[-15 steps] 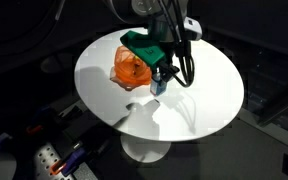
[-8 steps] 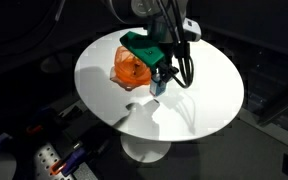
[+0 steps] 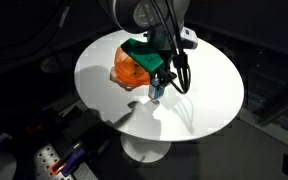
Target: Remove the blue container from the plastic bag and put it on the table.
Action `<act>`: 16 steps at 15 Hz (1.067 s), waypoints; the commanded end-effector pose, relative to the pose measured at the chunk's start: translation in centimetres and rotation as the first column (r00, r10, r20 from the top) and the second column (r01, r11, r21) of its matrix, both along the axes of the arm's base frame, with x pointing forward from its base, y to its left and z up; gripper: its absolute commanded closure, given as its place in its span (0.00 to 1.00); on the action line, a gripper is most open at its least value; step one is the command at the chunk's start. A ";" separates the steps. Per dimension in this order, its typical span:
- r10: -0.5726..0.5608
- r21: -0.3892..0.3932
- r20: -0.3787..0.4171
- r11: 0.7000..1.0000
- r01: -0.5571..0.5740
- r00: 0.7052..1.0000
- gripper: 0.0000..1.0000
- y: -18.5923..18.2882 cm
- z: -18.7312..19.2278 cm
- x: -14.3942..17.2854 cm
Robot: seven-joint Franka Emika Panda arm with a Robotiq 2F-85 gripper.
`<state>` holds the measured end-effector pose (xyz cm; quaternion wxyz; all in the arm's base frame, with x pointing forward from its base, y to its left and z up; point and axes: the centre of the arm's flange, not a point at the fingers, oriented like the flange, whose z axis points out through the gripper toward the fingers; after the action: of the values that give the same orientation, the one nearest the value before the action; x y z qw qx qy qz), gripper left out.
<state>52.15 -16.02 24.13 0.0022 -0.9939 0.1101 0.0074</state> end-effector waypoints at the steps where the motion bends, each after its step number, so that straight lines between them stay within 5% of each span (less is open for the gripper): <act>1: -0.003 0.003 0.003 1.000 0.003 1.000 0.81 -0.4 -2.1 1.8; 4: 0.001 -0.005 -0.003 1.000 -0.001 1.000 0.81 -0.4 -3.1 2.1; 5: 0.004 -0.002 -0.007 1.000 -0.004 1.000 0.31 -0.3 -3.2 2.1; 6: 0.006 0.000 -0.006 1.000 -0.006 1.000 0.31 -0.3 -3.1 2.0; 10: 0.001 0.001 -0.014 1.000 -0.001 1.000 0.00 0.2 -1.3 1.2; 16: -0.013 0.005 -0.007 1.000 0.013 1.000 0.00 0.3 2.0 0.3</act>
<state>53.64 -15.87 23.67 0.0021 -0.9940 0.1092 0.0100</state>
